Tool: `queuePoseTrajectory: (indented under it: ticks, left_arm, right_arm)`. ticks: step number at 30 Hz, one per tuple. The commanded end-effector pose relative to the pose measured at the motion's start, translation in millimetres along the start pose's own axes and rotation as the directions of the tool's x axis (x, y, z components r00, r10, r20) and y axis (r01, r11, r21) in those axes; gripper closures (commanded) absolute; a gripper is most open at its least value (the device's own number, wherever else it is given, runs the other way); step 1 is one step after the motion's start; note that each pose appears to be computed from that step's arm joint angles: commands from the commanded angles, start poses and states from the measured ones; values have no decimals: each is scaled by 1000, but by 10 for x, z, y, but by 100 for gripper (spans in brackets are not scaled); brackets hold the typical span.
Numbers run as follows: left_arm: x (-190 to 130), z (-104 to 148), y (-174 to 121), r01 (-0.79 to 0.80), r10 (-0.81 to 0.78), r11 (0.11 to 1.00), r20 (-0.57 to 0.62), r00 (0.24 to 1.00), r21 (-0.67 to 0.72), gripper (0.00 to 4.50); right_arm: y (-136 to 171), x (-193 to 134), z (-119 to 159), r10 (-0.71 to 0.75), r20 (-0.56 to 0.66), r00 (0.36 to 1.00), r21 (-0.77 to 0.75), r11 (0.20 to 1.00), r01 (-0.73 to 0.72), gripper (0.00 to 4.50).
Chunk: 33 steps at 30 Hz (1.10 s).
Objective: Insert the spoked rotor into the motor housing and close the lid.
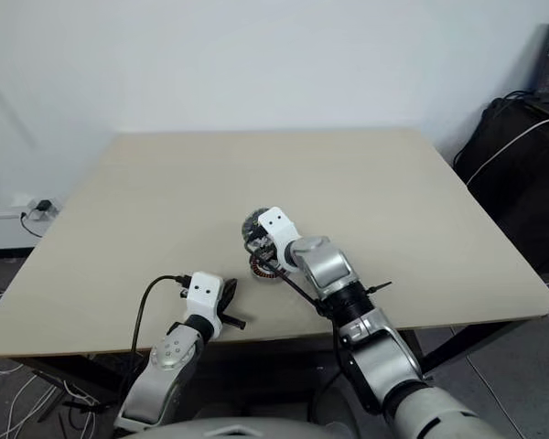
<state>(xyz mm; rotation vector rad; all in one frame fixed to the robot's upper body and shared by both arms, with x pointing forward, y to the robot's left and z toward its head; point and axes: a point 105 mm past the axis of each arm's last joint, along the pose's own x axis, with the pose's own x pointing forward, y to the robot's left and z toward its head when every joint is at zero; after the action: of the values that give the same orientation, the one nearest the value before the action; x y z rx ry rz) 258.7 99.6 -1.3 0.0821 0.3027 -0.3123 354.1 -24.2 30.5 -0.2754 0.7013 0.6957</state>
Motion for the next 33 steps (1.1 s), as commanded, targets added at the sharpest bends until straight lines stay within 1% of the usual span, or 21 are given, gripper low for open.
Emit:
queuePoseTrajectory:
  ticks: [1, 12, 33]
  left_arm:
    - [28, 109, -18, 1, -1, 1000, 45, 999, 4, 450]
    - [36, 106, -17, -2, 2, 1000, 47, 999, -1, 450]
    - [53, 112, -18, -2, 3, 1000, 54, 999, -1, 450]
  right_arm:
    - [-14, -15, 122, 0, 23, 1000, -25, 1000, 1, 447]
    - [-54, 5, 51, -1, -17, 1000, -21, 1000, 1, 447]
    - [-77, 4, -26, 2, -47, 999, -36, 999, -3, 447]
